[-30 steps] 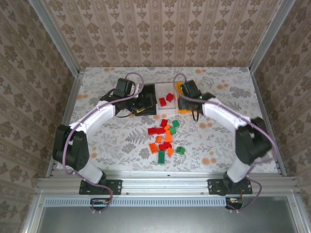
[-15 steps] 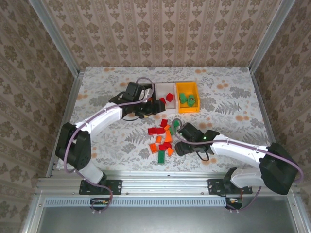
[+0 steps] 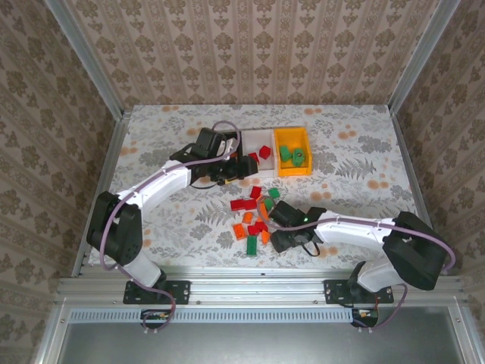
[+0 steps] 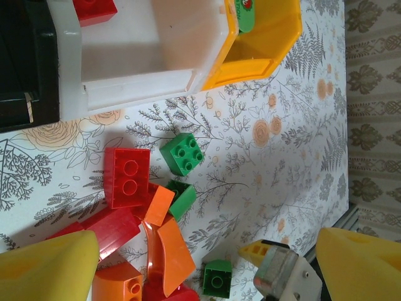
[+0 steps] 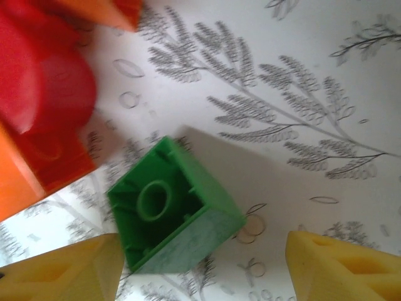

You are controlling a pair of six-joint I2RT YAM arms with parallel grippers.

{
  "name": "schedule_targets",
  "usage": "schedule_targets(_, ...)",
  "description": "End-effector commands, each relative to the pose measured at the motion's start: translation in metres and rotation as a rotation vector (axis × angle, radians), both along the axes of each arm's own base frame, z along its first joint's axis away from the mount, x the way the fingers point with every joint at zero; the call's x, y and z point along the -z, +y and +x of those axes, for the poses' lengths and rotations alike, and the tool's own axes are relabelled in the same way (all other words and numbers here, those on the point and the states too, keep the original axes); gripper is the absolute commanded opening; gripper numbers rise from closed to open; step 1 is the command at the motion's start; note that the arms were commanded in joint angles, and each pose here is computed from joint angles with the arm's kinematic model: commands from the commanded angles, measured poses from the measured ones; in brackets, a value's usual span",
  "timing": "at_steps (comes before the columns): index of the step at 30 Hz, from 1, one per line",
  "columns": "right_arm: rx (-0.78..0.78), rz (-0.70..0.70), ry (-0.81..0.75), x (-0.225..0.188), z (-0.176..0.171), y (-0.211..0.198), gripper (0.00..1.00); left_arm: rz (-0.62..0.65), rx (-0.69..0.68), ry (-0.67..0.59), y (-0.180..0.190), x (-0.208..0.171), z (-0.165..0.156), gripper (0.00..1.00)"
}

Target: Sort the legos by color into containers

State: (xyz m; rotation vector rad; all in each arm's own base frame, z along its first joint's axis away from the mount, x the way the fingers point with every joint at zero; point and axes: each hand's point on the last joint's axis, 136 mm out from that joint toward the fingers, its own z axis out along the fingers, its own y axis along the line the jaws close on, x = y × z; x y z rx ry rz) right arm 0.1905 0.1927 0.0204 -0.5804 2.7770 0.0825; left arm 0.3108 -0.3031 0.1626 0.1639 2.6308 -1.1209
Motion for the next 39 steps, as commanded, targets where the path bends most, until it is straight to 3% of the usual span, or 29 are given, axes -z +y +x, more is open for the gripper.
schedule_targets(1, 0.077, -0.084, -0.088, -0.010, 0.025, -0.011, 0.68, 0.000, 0.009, 0.008, 0.000, 0.001, -0.004, 0.91)
schedule_targets(7, 0.162, -0.089, -0.126, -0.010, 0.047, -0.021, 0.62, 0.007, 0.007, 0.000, 0.001, 0.000, -0.003, 0.91)
schedule_targets(14, 0.193, 0.009, -0.063, -0.001, 0.035, -0.009, 0.57, 0.008, 0.007, 0.001, 0.001, 0.001, -0.003, 0.91)
schedule_targets(21, 0.209, 0.011, -0.081, 0.000, 0.034, -0.009, 0.36, 0.008, 0.008, 0.006, 0.001, 0.003, -0.003, 0.91)
schedule_targets(26, 0.213, 0.022, -0.170, -0.026, 0.047, -0.011, 0.29, 0.014, 0.008, 0.008, 0.001, 0.005, -0.003, 0.91)
schedule_targets(33, 0.327, 0.118, -0.375, -0.113, 0.134, -0.036, 0.28, -0.031, 0.019, 0.038, -0.004, 0.004, -0.002, 0.91)
schedule_targets(39, 0.395, 0.134, -0.354, -0.115, 0.220, -0.053, 0.29, -0.053, -0.115, -0.081, 0.039, -0.029, 0.029, 0.92)
